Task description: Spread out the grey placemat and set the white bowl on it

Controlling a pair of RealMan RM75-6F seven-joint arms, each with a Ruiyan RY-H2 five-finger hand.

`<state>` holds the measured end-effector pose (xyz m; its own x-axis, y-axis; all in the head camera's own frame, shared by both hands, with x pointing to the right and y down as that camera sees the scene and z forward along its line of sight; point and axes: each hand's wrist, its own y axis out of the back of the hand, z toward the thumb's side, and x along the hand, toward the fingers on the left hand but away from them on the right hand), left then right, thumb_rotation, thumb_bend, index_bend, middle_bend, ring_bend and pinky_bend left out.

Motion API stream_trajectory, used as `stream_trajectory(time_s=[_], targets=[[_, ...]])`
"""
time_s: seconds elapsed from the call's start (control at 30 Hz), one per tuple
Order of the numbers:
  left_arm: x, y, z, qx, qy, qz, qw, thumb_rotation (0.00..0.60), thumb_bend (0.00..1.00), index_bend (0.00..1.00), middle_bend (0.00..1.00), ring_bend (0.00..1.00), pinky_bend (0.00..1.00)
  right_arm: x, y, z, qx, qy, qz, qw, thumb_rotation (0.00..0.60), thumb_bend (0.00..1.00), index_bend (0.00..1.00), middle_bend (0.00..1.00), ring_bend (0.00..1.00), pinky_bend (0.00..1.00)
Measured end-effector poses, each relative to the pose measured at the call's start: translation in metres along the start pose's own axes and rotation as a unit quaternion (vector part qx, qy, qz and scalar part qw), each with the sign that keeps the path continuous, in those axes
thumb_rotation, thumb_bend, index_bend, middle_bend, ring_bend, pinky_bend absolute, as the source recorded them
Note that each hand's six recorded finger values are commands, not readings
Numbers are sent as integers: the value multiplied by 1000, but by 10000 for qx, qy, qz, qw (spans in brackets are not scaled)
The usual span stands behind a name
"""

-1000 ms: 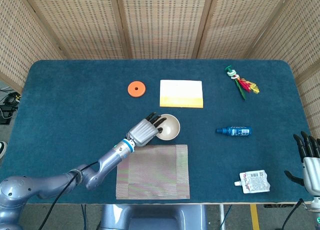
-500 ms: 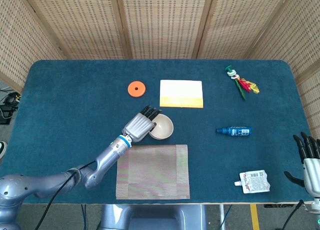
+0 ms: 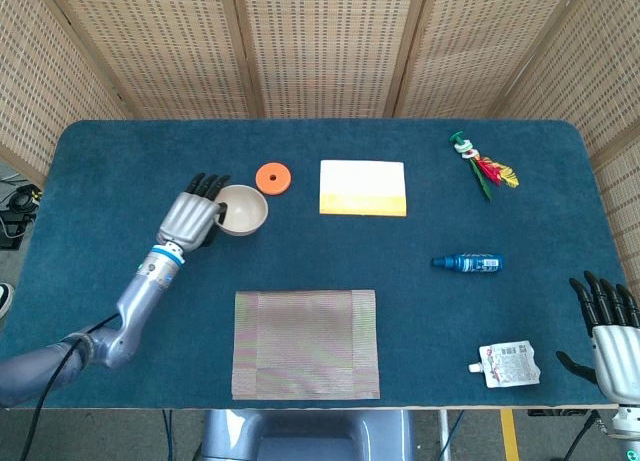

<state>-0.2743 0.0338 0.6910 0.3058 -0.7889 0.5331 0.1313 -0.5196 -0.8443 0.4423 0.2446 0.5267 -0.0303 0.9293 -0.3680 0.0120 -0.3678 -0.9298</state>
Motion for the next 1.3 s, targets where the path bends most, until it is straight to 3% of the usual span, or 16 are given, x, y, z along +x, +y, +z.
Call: stream_trajectory(time_s=[0.3, 0.47, 0.53, 0.63, 0.7, 0.93, 1.1, 1.2, 1.3], targets=[[-32, -20, -116, -509, 983, -32, 9939, 600, 493, 671, 0, 0, 0, 1, -4, 9, 19, 131, 59, 9999, 600, 0, 0, 0, 0, 0], [-47, -34, -152, -582, 1254, -133, 9903, 600, 473, 602, 0, 0, 0, 1, -5, 12, 8, 175, 77, 9998, 600, 0, 0, 0, 0, 0], [-52, -43, -157, -622, 1291, -235, 9894, 600, 368, 477, 0, 0, 0, 0, -6, 12, 11, 172, 84, 9998, 600, 0, 0, 0, 0, 0], [-56, -52, -159, -662, 1317, -394, 9883, 600, 50, 82, 0, 0, 0, 0, -5, 11, 8, 157, 73, 9998, 600, 0, 0, 0, 0, 0], [-59, -53, -159, -747, 1327, -404, 9875, 600, 0, 0, 0, 0, 0, 1, -4, 10, -6, 141, 62, 9999, 600, 0, 0, 0, 0, 0], [-70, -36, -154, -1134, 1102, 109, 9873, 600, 0, 0, 0, 0, 0, 1, -3, 8, -42, 135, 58, 9999, 600, 0, 0, 0, 0, 0], [-82, -18, -134, -1192, 510, 520, 9902, 600, 0, 31, 0, 0, 0, 1, -3, 9, -55, 144, 61, 9999, 600, 0, 0, 0, 0, 0], [-92, -15, -104, -1235, -104, 600, 9905, 600, 12, 162, 0, 0, 0, 2, -2, 9, -61, 148, 42, 9999, 600, 0, 0, 0, 0, 0], [-106, -20, -69, -1272, -785, 505, 9875, 600, 113, 368, 0, 0, 0, 2, -1, 8, -57, 131, 36, 9999, 600, 0, 0, 0, 0, 0]])
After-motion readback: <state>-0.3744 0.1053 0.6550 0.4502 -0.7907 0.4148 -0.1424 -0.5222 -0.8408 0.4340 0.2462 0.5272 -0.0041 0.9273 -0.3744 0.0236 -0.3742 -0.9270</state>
